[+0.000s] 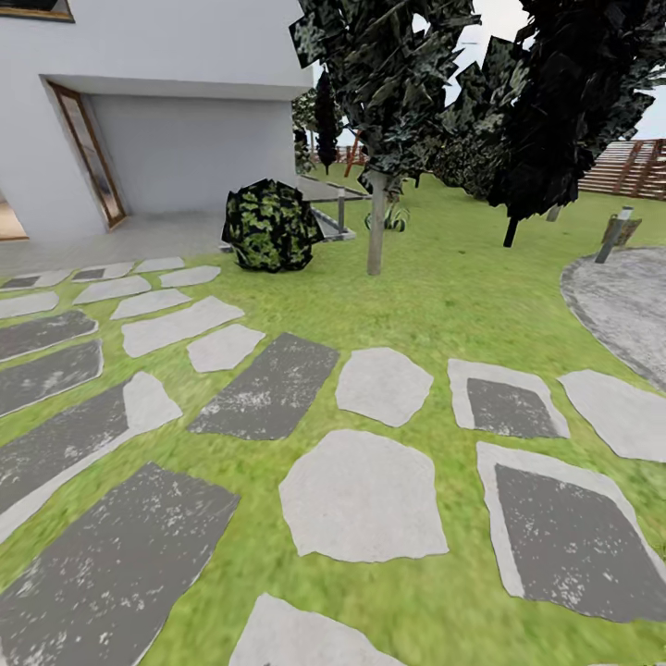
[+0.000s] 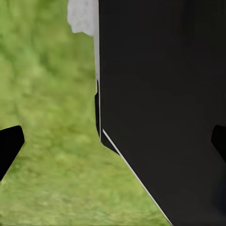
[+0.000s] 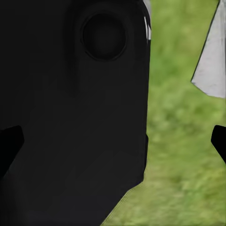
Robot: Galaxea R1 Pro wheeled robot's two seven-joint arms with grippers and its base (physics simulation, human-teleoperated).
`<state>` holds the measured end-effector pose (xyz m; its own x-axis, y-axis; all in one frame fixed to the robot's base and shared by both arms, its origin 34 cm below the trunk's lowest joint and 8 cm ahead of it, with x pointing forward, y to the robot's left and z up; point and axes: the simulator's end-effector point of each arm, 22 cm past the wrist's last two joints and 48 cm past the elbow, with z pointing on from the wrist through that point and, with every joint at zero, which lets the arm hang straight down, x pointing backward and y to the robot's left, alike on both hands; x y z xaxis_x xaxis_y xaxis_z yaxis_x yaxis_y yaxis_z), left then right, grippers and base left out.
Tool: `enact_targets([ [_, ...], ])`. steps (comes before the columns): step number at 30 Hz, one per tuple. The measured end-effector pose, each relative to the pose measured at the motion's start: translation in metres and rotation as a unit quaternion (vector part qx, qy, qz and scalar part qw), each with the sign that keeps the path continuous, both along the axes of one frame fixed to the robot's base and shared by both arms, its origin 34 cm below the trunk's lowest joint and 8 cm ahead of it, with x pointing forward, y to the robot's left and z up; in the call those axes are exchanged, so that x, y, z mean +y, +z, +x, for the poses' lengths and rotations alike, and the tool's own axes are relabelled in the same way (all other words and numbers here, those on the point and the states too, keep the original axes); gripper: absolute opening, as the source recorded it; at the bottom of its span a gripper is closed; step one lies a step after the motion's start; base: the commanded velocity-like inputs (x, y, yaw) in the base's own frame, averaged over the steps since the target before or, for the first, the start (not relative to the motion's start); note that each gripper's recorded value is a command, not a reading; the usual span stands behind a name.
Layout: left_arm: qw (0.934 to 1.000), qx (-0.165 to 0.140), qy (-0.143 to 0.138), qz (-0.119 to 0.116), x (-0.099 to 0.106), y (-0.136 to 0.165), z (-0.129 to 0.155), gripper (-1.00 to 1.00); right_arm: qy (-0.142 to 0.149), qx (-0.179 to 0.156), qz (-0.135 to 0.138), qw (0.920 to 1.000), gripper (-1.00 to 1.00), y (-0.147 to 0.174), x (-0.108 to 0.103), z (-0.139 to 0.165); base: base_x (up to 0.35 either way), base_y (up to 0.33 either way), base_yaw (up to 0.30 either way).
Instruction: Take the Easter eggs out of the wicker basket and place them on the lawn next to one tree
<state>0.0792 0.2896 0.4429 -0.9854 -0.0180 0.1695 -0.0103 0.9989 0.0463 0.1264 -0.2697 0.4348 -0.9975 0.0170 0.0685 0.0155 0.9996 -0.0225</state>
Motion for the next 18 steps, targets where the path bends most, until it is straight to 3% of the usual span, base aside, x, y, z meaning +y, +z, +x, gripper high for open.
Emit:
enact_targets([
  [18,1.0,-0.004,0.0,0.0,0.0,-0.0004,0.0028,1.0,0.0,-0.004,0.0,1.0,1.0,-0.0001,-0.0006,0.0028,0.343,0.0,-0.3],
])
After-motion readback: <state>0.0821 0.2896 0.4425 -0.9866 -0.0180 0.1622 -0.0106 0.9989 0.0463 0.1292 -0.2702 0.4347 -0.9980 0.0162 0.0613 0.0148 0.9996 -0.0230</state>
